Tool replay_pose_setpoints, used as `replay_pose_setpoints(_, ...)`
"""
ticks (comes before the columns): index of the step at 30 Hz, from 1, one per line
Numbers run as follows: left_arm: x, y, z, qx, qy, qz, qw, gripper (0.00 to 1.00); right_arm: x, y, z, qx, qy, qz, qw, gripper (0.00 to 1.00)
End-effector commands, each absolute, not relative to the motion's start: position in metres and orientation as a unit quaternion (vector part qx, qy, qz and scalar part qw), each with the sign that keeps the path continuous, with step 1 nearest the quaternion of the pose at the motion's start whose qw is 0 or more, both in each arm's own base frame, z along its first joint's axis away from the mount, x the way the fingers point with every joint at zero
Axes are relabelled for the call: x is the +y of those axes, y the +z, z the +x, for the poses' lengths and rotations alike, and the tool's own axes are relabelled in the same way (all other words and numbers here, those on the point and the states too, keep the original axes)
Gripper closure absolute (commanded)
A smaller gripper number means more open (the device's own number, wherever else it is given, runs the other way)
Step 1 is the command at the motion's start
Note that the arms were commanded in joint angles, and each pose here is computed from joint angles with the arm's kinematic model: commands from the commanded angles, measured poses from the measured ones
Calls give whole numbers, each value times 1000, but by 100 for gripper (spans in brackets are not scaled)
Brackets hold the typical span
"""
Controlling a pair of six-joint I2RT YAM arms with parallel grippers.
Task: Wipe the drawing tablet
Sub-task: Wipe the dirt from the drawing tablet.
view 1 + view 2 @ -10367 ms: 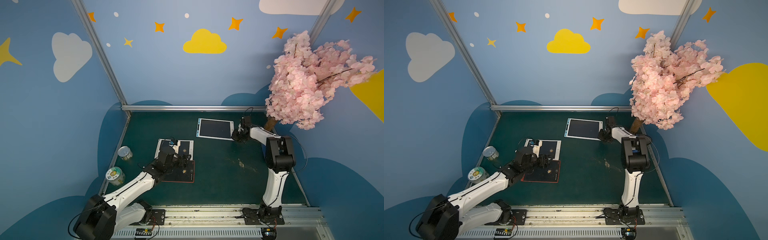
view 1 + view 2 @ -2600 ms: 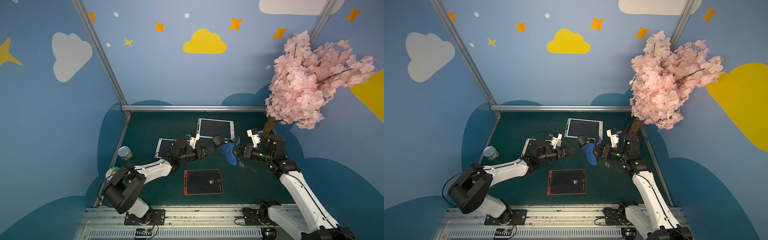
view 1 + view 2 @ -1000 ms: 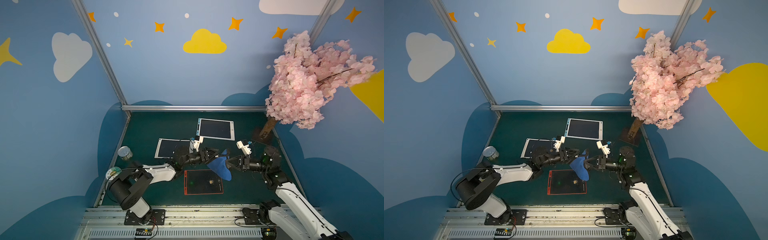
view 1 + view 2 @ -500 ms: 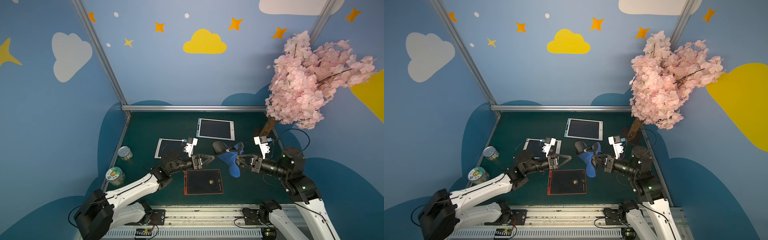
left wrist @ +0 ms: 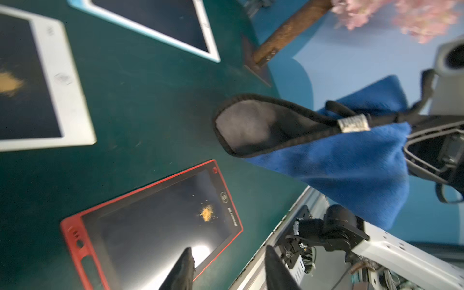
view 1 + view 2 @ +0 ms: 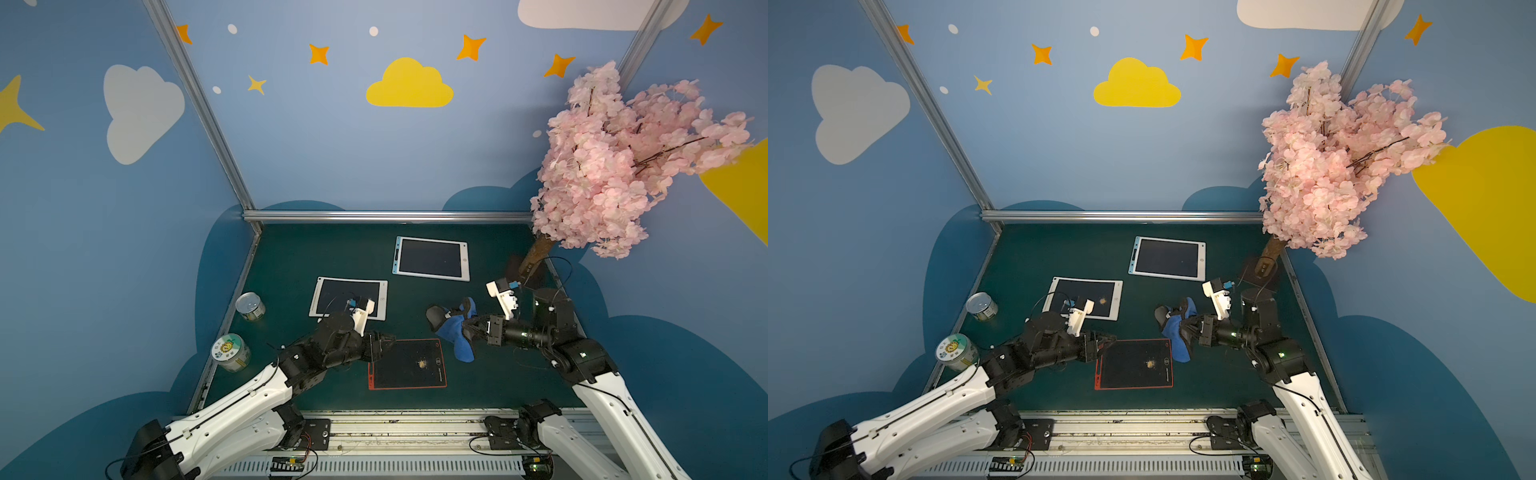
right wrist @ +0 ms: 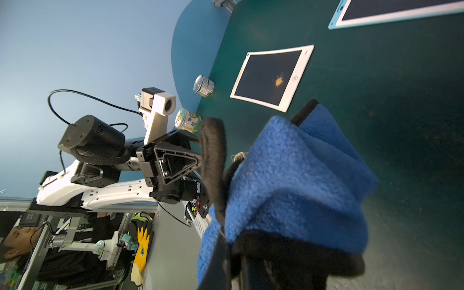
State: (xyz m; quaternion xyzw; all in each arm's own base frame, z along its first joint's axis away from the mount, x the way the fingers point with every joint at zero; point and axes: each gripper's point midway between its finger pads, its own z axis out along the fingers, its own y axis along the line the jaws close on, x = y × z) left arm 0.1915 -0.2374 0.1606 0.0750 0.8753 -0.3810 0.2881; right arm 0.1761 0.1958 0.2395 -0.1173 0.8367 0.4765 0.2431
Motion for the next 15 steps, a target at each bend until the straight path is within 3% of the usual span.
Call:
replay_pose_setpoints(1, -205, 111, 185, 922, -276, 75, 260, 63, 213, 229, 180, 838, 471, -140, 237, 100)
replay_pose_setpoints(5, -192, 81, 182, 941, -232, 61, 238, 69, 238, 217, 173, 849, 447, -171, 223, 100)
replay_pose_setpoints(11, -177, 55, 179, 953, -194, 47, 227, 56, 263, 207, 169, 854, 419, -199, 237, 100)
replay_pose_setpoints(15, -176, 40, 178, 962, -162, 57, 213, 59, 267, 194, 174, 868, 380, -201, 249, 100)
